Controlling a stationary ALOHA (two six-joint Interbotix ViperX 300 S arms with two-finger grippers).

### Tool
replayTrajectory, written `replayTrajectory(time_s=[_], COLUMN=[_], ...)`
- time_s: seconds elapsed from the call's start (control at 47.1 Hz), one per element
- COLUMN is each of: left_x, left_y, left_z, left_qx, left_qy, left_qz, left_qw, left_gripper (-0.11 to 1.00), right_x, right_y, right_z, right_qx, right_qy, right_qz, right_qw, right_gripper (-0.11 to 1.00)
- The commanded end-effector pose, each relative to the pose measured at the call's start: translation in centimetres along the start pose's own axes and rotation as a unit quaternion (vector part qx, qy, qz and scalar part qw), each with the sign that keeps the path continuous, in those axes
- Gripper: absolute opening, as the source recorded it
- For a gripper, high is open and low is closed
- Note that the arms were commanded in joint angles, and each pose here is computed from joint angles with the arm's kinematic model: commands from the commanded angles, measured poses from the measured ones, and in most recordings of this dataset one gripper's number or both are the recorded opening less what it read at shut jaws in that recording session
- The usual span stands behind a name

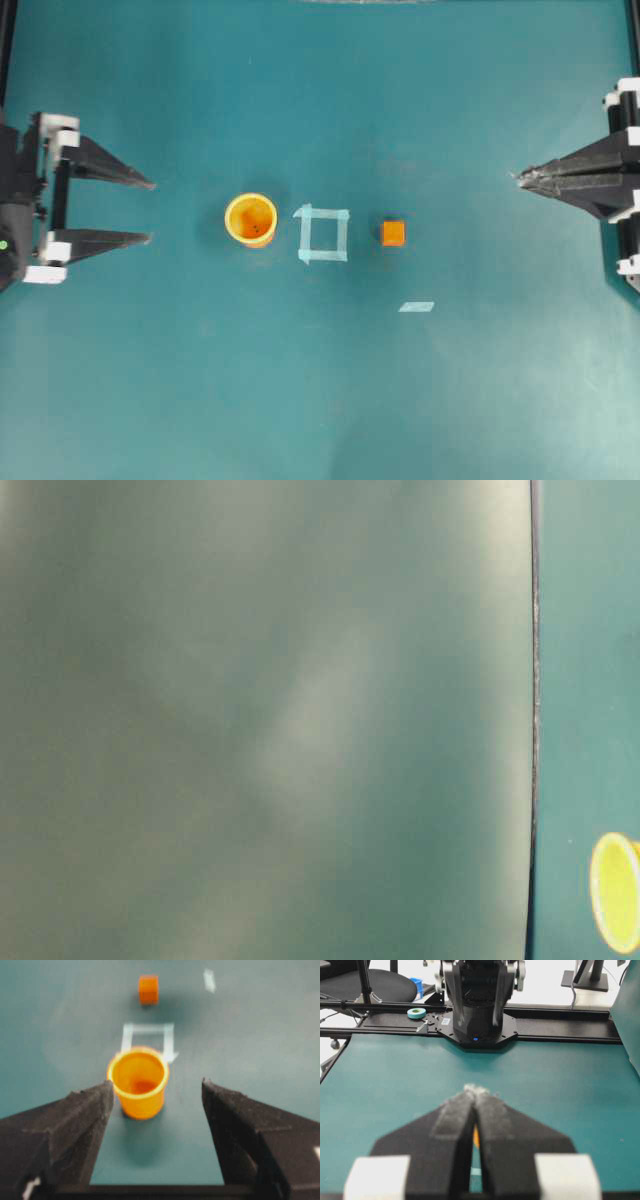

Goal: Move the cup forward with left arm.
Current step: 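Move the open left gripper rightward toward the orange cup, then close the left gripper around the orange cup's sides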

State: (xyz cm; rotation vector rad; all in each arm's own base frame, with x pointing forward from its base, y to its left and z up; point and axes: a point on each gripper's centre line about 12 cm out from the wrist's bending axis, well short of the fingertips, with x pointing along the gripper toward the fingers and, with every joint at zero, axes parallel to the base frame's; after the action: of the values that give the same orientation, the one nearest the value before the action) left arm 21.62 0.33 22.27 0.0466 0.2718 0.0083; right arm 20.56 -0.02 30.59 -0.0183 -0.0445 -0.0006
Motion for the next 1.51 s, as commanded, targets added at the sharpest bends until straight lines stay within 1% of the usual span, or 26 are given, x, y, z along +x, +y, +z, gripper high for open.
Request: replayTrajectory(time_s=[0.0,0.17,0.276,0.425,0.701,0.871,1.02,1.211,1.487], left_x=[1.1,2.6,3.7,5.5,9.2,10.2,10.4,10.7,11.8], left_y=[0.6,1.2,1.2,1.1,1.1,1.0,0.9,1.1,1.5], left_z=[-0.2,-2.1,-3.7,-5.1,-6.6,-7.5,-8.0,-8.7,-8.7], left_qx=[-0.003,-0.002,-0.003,-0.009,-0.009,-0.009,-0.009,-0.010,-0.008], left_qy=[-0.016,-0.025,-0.008,0.026,0.068,0.085,0.086,0.086,0.071], left_qz=[0.013,0.027,0.027,0.024,0.019,0.016,0.016,0.019,0.024], left_qw=[0.9998,0.9993,0.9996,0.9993,0.9974,0.9962,0.9961,0.9961,0.9971], left_gripper=[0.68,0.68,0.68,0.70,0.79,0.80,0.80,0.80,0.80], right_x=[0.3,0.3,0.3,0.3,0.3,0.3,0.3,0.4,0.5], right_y=[0.0,0.0,0.0,0.0,0.0,0.0,0.0,0.1,0.1], right_z=[1.5,1.8,1.8,1.8,1.9,2.3,2.6,3.0,3.3], right_qx=[-0.001,-0.002,-0.004,-0.008,-0.011,-0.011,-0.014,-0.026,-0.028], right_qy=[-0.021,-0.024,-0.024,-0.024,-0.025,-0.030,-0.034,-0.039,-0.043], right_qz=[0.000,0.000,0.000,0.001,0.001,0.001,0.001,0.003,0.004], right_qw=[0.9998,0.9997,0.9997,0.9997,0.9996,0.9995,0.9993,0.9989,0.9987], right_gripper=[-0.01,-0.01,-0.01,-0.01,-0.01,-0.01,-0.01,-0.01,-0.01])
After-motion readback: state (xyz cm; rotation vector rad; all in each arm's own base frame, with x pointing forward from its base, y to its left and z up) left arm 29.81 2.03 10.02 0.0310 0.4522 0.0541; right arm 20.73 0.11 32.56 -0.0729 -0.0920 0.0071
